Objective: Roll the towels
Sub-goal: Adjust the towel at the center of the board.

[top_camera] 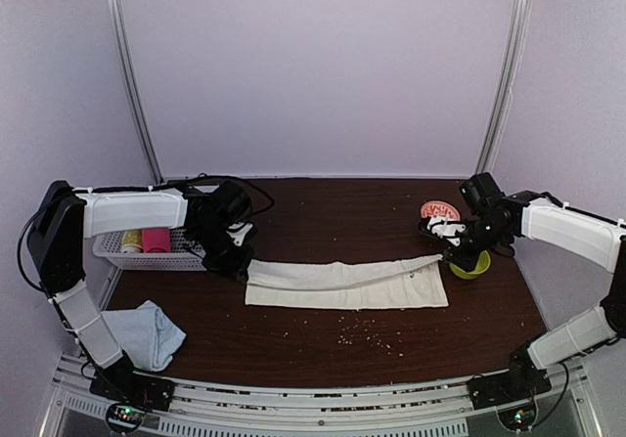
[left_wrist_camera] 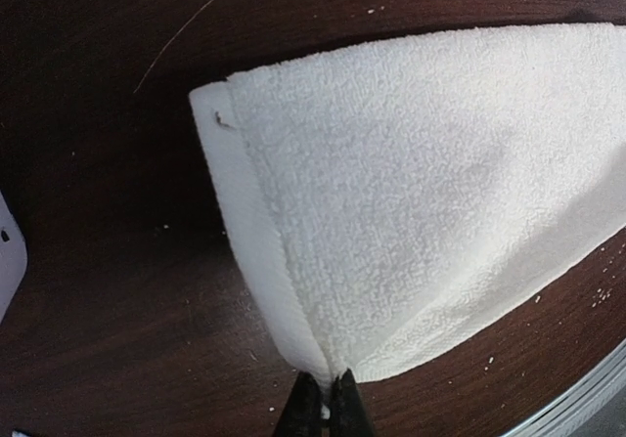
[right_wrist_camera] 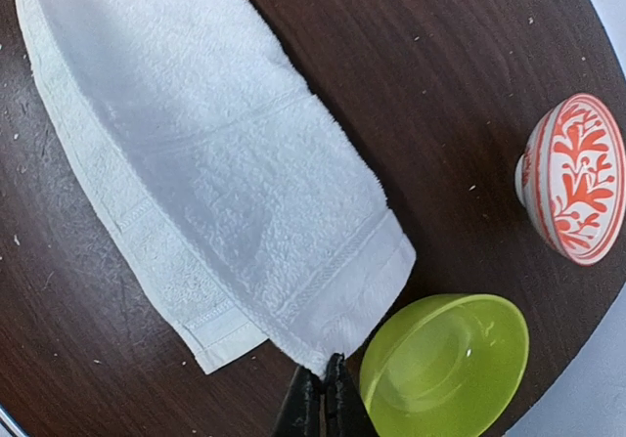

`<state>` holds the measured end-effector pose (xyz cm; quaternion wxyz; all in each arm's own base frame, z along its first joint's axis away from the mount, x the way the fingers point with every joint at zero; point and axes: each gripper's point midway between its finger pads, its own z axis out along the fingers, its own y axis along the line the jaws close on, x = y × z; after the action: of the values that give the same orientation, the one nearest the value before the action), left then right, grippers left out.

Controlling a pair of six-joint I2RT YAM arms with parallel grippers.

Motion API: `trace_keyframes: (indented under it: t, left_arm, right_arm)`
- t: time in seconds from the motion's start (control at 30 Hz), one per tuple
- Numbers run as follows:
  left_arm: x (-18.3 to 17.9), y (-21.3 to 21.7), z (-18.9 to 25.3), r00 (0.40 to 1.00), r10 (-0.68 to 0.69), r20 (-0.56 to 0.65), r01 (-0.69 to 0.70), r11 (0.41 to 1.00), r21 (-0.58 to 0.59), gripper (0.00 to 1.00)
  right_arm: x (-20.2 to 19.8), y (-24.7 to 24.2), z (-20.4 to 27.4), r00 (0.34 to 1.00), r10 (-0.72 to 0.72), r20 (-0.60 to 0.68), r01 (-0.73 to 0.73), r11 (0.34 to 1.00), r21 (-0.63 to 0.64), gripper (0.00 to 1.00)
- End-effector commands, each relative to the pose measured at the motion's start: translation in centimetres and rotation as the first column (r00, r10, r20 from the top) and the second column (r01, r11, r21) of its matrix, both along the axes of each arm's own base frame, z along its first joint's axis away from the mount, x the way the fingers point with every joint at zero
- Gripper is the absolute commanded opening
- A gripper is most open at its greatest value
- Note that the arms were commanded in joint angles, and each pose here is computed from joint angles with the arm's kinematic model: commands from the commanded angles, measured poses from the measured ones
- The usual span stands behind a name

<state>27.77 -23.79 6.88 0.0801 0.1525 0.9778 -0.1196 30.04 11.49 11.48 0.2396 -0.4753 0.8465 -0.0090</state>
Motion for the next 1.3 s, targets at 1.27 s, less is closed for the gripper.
trace_keyframes:
  t: [1.27]
  left_arm:
    - [-0.3,0.9,-4.0,0.999,-0.025,-0.023,0.027,0.998,0.064,0.0]
  right_arm:
    - [-2.1,0.8,0.0,0.985,0.168,-0.043,-0.172,0.978,-0.115,0.0]
